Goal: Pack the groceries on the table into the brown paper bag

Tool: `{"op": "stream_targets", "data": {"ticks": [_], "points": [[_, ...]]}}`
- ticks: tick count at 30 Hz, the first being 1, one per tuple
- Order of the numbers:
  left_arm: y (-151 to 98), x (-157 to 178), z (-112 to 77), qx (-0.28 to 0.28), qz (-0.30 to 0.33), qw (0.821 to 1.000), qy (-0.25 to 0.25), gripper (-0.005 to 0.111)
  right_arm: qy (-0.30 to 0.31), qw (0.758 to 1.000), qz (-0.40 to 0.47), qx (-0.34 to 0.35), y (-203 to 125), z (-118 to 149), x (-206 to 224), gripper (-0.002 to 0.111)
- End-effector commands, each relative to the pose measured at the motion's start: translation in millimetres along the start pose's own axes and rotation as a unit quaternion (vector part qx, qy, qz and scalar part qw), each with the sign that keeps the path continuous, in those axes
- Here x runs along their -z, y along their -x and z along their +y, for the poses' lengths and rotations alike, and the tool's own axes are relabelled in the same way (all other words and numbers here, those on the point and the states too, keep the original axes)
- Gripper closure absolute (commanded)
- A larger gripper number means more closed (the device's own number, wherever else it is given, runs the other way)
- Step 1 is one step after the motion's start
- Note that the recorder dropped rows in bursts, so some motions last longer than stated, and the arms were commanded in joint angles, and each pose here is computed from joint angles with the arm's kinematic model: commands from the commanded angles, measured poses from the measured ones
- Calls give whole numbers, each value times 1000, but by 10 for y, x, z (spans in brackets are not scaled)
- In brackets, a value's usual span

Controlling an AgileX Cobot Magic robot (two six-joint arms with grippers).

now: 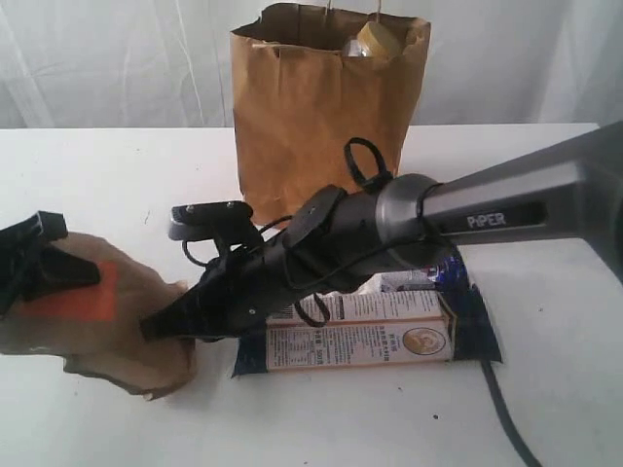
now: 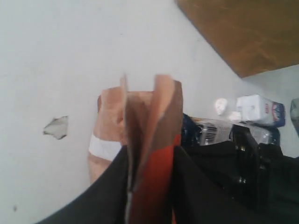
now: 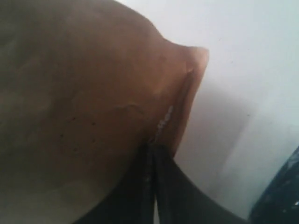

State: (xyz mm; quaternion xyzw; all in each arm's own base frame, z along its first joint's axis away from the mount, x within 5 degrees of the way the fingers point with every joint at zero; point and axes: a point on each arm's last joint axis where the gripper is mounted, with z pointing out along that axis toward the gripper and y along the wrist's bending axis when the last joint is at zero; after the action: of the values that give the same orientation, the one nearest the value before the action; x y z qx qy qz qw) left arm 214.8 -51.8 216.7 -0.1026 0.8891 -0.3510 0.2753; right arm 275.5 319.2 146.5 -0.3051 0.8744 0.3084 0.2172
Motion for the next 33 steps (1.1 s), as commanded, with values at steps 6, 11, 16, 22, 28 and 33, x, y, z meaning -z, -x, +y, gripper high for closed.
{"op": "stream_targets", "data": {"ticks": [6,11,16,22,28,33], "points": [[152,84,-283,-15,5,997,-76,106,-38,997,13,66,154,-108,450,108],[264,243,-469,-59,-41,992,-103,106,-71,992,63,80,125,-197,654,108],[345,453,-673,-103,-83,984,-123,106,-53,989,110,86,78,-151,830,108],[375,757,-930,-147,-139,967,-157,106,-45,984,141,102,57,-42,1064,108],[349,1045,-1158,-208,-185,942,-186,106,-110,993,24,42,288,18,1382,108],[289,1259,-1303,-256,-241,909,-222,107,-165,985,-8,57,342,1,1585,108]]}}
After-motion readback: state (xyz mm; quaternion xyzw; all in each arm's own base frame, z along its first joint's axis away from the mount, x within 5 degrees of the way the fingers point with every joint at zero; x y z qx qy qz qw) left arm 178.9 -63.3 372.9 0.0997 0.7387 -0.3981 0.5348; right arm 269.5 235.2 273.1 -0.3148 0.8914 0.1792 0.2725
